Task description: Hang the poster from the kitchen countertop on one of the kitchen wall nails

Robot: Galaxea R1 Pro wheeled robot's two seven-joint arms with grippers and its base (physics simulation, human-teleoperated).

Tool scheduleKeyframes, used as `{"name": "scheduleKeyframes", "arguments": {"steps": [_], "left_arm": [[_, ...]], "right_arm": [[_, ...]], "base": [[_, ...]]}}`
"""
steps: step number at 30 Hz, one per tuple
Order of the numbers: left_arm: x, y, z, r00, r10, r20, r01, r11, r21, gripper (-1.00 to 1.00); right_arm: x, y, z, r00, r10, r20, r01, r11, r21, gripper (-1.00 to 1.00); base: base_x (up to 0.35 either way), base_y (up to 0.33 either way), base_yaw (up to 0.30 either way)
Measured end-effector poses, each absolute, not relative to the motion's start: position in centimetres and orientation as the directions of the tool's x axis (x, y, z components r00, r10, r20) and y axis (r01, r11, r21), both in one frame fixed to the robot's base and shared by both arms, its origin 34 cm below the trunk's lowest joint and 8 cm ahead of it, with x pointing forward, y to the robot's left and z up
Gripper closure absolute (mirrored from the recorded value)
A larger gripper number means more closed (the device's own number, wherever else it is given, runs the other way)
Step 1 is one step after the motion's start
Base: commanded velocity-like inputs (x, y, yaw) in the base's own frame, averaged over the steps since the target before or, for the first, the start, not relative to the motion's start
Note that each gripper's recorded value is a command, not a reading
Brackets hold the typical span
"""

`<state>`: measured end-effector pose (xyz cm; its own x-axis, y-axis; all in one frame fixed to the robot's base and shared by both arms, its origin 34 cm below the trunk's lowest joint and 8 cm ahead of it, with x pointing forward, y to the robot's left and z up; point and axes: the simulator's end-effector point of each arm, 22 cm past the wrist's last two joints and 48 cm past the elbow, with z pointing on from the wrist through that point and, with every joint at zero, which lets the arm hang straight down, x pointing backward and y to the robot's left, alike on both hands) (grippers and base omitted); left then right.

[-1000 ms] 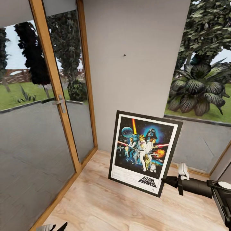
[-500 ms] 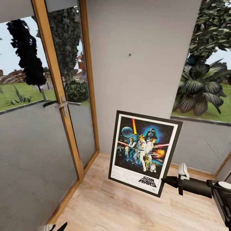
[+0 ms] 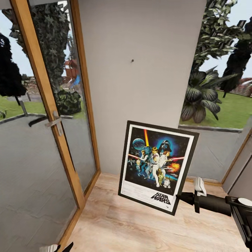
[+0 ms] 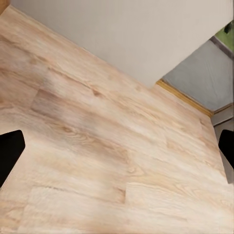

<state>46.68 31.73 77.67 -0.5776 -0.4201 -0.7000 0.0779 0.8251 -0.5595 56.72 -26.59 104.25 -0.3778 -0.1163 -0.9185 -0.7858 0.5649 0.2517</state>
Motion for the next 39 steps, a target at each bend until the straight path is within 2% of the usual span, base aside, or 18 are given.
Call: {"name": "scheduleKeyframes", "arguments": {"steps": [6, 22, 28, 39], "left_arm": [[46.80, 31.73, 77.81, -0.574, -0.420, -0.703, 0.080, 0.825, -0.559, -1.00], [47.09, 31.73, 78.27, -0.565, -0.420, -0.710, 0.088, 0.825, -0.558, -1.00], [47.10, 31.74, 78.35, -0.564, -0.420, -0.711, 0.089, 0.826, -0.557, -1.00], [47.09, 31.74, 78.37, -0.564, -0.420, -0.712, 0.089, 0.825, -0.557, -1.00]], "right_arm": [[56.74, -26.58, 104.48, -0.373, -0.116, -0.920, -0.787, 0.565, 0.248, 1.00], [56.69, -26.58, 105.06, -0.361, -0.116, -0.925, -0.790, 0.565, 0.237, 1.00], [56.65, -26.60, 105.17, -0.359, -0.115, -0.926, -0.790, 0.565, 0.236, 1.00], [56.66, -26.65, 105.22, -0.357, -0.115, -0.927, -0.790, 0.566, 0.235, 1.00]], "base": [[0.088, 0.142, -0.294], [0.005, 0.006, -0.282], [0.144, 0.000, -0.065], [0.318, 0.000, -0.004]]}}
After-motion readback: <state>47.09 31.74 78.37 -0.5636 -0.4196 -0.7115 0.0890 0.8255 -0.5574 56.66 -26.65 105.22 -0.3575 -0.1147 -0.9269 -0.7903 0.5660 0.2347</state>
